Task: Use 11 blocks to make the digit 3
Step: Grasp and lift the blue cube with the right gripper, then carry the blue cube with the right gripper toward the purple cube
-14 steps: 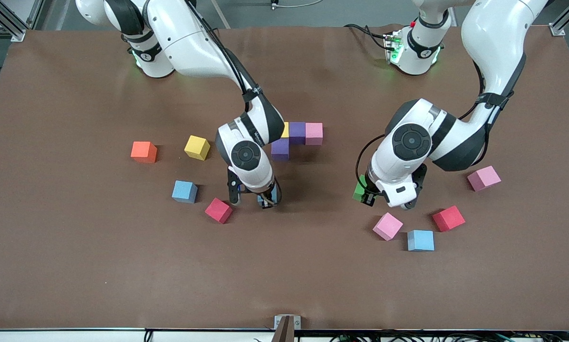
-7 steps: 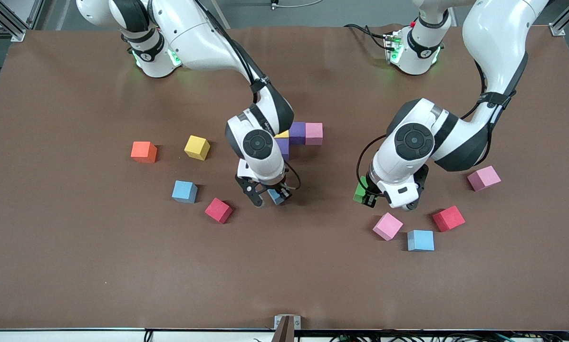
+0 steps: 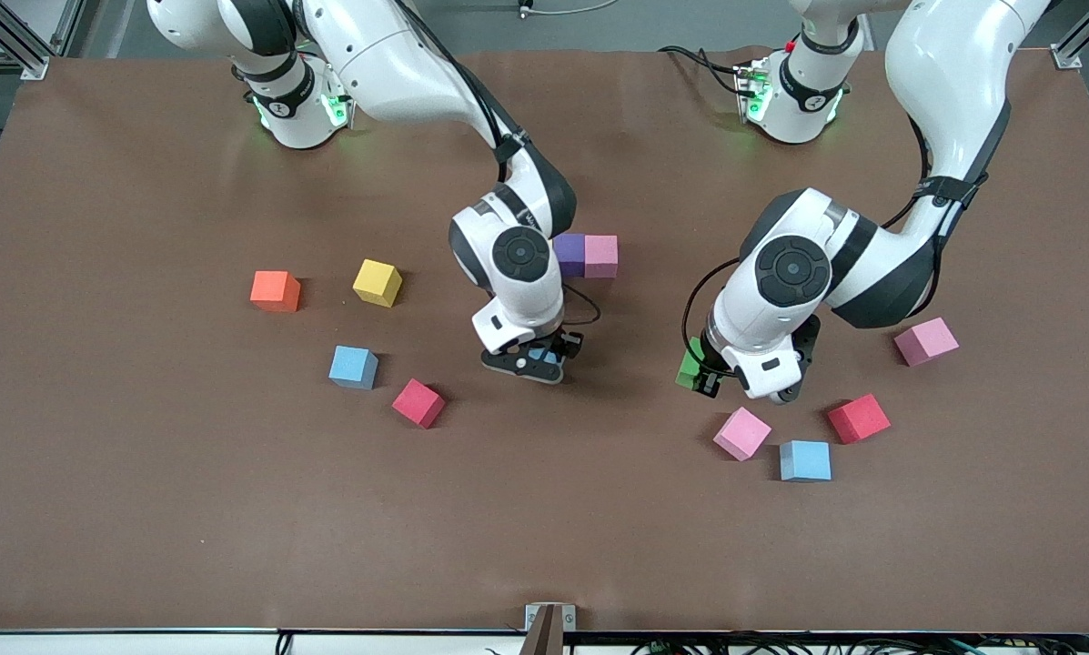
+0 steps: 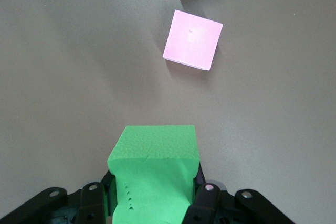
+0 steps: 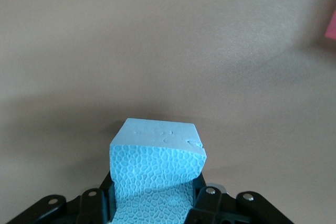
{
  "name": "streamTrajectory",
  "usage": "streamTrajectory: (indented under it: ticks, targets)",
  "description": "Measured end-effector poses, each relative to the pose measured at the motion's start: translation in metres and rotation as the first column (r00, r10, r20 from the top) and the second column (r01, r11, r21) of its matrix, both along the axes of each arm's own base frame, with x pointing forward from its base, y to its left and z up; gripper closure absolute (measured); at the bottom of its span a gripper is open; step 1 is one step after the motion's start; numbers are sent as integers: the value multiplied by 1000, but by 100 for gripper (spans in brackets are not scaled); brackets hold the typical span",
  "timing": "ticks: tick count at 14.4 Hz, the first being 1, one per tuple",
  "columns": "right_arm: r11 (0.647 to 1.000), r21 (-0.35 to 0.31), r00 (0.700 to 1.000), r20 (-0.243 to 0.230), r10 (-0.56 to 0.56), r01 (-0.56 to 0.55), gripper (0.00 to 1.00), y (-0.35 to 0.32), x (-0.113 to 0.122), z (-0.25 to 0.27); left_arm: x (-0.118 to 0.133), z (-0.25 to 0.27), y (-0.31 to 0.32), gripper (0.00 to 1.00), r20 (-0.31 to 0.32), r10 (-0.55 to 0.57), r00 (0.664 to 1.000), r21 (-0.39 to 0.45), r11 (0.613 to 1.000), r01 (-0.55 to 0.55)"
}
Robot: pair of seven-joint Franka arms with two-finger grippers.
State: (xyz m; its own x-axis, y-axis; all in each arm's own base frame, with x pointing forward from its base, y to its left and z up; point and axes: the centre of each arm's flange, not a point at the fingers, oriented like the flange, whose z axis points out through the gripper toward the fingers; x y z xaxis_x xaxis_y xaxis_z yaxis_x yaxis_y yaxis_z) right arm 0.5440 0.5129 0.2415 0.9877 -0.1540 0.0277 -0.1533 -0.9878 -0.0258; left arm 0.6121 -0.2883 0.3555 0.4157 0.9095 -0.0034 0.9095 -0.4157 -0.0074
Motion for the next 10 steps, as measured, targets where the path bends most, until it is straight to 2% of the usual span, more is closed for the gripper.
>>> streamTrajectory:
  ticks: [3, 8, 10]
  targets:
    - [990, -48, 990, -58, 128, -131, 44, -7, -5, 7, 3, 5, 2, 46, 9, 6, 1000, -5, 1000, -6]
    - [982, -48, 980, -81, 181, -185, 44, -15, -7, 14, 11, 5, 14, 46, 12, -5, 1000, -6, 1000, 5]
    - [981, -25, 977, -99, 187, -190, 44, -18, -9, 8, 17, 2, 28, 46, 7, -20, 1000, -5, 1000, 20]
